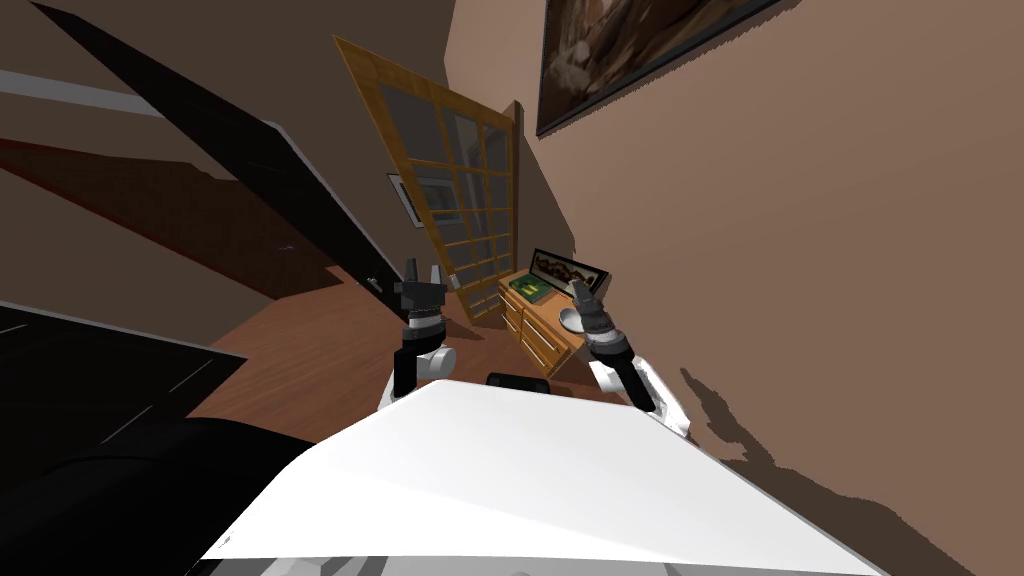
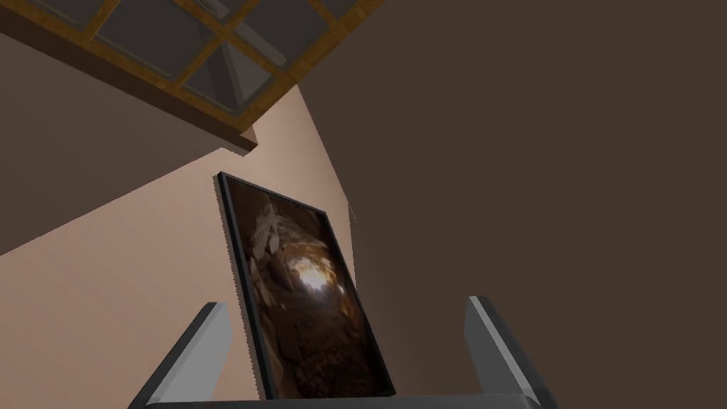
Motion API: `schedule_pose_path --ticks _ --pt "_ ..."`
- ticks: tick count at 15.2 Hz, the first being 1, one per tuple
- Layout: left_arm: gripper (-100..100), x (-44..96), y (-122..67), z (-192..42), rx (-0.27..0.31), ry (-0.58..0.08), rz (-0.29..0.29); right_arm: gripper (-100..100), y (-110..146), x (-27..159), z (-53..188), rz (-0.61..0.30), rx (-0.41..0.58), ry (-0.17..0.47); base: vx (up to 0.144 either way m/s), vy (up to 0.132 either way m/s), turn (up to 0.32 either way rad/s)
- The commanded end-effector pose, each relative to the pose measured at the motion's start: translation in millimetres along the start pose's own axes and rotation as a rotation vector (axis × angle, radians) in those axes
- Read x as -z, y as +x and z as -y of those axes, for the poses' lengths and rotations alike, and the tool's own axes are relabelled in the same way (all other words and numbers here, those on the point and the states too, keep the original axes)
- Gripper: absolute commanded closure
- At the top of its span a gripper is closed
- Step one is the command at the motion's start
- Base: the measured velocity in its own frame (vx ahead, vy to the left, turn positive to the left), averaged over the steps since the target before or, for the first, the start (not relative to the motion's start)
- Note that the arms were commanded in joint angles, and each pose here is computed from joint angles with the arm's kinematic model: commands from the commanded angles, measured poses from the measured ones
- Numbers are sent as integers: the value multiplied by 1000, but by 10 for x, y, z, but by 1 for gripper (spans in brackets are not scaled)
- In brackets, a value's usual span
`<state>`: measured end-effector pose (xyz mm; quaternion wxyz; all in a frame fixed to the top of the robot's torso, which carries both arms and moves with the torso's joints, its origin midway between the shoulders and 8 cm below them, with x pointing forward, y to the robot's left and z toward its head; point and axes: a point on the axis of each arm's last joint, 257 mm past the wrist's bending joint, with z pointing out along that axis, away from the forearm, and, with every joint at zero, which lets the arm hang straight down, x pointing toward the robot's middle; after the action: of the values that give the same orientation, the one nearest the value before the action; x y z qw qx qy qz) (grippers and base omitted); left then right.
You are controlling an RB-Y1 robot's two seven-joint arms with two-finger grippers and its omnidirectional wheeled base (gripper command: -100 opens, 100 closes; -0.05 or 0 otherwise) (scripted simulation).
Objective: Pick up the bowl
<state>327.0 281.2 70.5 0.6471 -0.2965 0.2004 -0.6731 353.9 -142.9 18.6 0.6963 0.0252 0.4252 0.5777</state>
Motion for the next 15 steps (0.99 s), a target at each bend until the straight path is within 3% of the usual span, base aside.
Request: schedule_pose_path --ticks 1,3,4,5,6,8,9,11,12,14,15 --pt "0 0 0 0 0 0 0 -100 262 -53 8 -91 15 -28 14 15 -11" --pt "0 0 0 0 0 0 0 -100 312 -37 11 -117 44 -31 11 13 -4" --pt "0 0 0 0 0 0 0 -100 513 -44 36 -187 56 -51 10 11 -9" --pt "0 0 0 0 0 0 0 -100 540 -36 38 -199 73 -53 11 11 -7" --pt "0 0 0 0 0 0 0 -100 724 -28 72 -263 77 -70 13 15 -13" --pt "0 0 0 0 0 0 0 -100 769 -14 75 -284 107 -75 12 14 -1" --pt "0 0 0 0 0 0 0 -100 960 16 119 -356 122 -95 11 16 -9" --pt "0 0 0 0 0 0 0 -100 994 29 123 -370 144 -98 11 13 -6" --pt "0 0 0 0 0 0 0 -100 1179 85 182 -444 162 -115 11 11 -9" --pt "0 0 0 0 0 0 0 -100 1211 95 185 -457 186 -121 10 11 -3" --pt "0 0 0 0 0 0 0 -100 1381 170 258 -532 204 -137 9 11 -11"
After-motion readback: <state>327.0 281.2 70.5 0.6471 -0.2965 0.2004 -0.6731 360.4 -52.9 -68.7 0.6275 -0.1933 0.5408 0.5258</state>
